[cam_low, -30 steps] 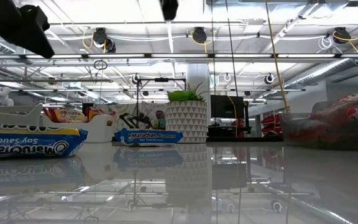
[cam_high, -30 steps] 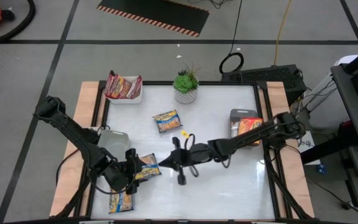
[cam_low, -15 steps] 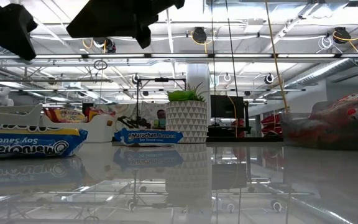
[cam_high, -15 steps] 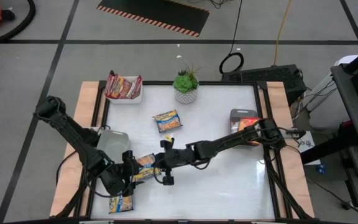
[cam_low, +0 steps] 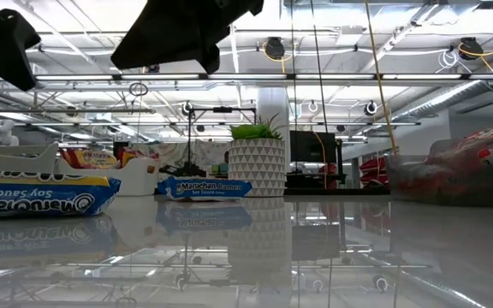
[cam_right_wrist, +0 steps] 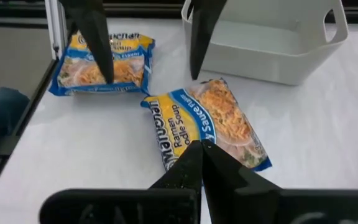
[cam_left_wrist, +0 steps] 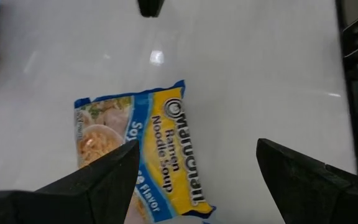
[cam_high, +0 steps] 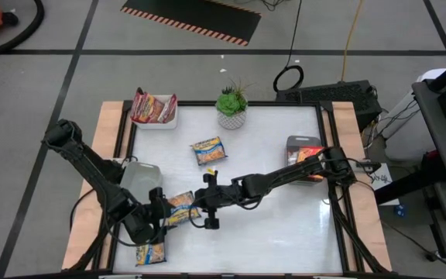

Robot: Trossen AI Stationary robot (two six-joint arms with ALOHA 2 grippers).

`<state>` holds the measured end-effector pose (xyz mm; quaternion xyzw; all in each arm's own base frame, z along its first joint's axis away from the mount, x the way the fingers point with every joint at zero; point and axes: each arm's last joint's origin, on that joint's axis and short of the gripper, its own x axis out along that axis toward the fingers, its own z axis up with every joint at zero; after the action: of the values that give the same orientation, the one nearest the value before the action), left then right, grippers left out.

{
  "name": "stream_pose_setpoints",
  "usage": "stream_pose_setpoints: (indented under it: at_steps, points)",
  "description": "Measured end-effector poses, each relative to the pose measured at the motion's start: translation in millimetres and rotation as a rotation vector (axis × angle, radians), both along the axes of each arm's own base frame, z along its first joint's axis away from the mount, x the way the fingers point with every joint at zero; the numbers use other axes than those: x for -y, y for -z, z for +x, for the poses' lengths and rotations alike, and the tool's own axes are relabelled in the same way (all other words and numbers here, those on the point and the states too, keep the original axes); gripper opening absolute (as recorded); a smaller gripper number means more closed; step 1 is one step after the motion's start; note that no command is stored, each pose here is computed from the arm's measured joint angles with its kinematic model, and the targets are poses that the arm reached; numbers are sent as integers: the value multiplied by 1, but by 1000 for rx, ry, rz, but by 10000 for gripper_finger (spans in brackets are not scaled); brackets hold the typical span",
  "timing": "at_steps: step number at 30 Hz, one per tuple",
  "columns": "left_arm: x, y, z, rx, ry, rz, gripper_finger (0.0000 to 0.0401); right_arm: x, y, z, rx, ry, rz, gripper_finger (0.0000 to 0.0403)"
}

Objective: Sort Maruchan noodles
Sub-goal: Put the middle blue noodle pack into the gray bin

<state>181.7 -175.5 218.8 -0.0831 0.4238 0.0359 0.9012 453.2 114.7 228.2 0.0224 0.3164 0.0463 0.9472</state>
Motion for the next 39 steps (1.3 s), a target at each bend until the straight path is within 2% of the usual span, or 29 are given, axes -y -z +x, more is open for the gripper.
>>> stream_pose_setpoints:
  at_steps: [6,10,18,21,25,32,35,39]
  points:
    - [-5,2,0,-29,-9,36,326,0,1,0,-8,-3,-7,0]
    - [-5,2,0,-27,-15,30,326,0,3,-2,-27,23,26,0]
    - [-5,2,0,-29,-8,34,326,-6,19,-15,-187,-32,11,7]
    - [-5,2,0,-29,7,46,326,-9,22,-19,-244,-49,61,33]
    - [-6,2,1,-28,28,71,326,-13,20,-13,-194,-3,189,94]
    - [-12,2,6,-24,13,93,326,-22,21,-15,-195,-2,209,204]
    - [-15,2,9,-26,15,105,326,-23,28,-11,-193,2,210,227]
    - [-19,2,12,-26,7,116,326,-22,45,-2,-174,4,212,232]
